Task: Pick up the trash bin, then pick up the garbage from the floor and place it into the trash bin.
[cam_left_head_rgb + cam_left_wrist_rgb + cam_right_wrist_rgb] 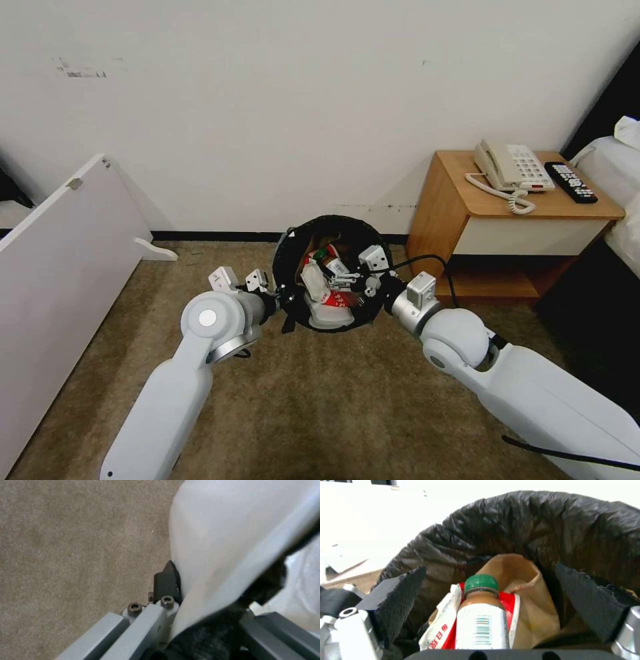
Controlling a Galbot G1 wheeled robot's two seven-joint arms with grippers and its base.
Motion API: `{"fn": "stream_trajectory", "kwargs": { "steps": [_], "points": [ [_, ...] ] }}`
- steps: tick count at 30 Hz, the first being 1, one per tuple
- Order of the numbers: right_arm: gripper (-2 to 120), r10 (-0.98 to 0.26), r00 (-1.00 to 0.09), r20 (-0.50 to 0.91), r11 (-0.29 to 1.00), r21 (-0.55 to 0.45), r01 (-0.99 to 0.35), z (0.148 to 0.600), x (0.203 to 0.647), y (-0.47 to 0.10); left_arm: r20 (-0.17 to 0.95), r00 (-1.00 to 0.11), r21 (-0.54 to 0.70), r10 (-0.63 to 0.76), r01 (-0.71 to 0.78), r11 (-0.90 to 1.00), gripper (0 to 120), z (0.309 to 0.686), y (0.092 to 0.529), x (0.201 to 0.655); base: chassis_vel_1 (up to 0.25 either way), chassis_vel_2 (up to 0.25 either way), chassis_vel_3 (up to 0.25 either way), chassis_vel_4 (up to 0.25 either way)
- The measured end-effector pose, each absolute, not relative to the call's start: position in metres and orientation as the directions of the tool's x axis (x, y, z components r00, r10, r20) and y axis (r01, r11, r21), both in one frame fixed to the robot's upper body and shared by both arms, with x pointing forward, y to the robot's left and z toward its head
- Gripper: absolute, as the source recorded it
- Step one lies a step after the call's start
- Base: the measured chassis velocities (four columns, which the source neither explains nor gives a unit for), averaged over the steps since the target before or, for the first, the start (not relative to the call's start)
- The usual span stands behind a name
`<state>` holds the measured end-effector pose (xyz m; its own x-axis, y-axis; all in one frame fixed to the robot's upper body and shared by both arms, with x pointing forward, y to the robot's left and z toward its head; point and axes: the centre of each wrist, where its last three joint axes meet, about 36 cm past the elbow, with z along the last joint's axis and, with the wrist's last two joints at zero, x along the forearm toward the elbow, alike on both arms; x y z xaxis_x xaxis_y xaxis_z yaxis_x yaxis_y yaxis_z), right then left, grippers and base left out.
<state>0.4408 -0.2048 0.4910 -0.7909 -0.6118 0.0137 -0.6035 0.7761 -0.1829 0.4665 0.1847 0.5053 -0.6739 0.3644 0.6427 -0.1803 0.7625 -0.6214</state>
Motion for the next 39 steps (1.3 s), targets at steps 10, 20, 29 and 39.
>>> {"fn": "stream_trajectory", "kwargs": {
  "steps": [10,20,29,39],
  "points": [
    [100,-0.612,-0.785,-0.101,0.780,-0.242,-0.577,0.535,0.427,-0.218,0.685,-0.666,-0.567,0.295,-0.234,0.789,0,0.488,0.189,0.473,0.000,0.000,0.000,0.000],
    [100,-0.513,-0.843,-0.160,0.844,-0.273,-0.461,0.552,0.409,-0.240,0.667,-0.683,-0.550,0.297,-0.183,0.815,0,0.490,0.194,0.457,0.000,0.000,0.000,0.000],
    [100,-0.436,-0.883,-0.171,0.877,-0.298,-0.376,0.557,0.395,-0.267,0.655,-0.693,-0.546,0.301,-0.157,0.823,0,0.494,0.191,0.447,0.000,0.000,0.000,0.000],
    [100,-0.445,-0.878,-0.180,0.870,-0.321,-0.375,0.571,0.385,-0.273,0.668,-0.698,-0.520,0.259,-0.189,0.833,0,0.487,0.198,0.452,0.000,0.000,0.000,0.000]
  ]
}}
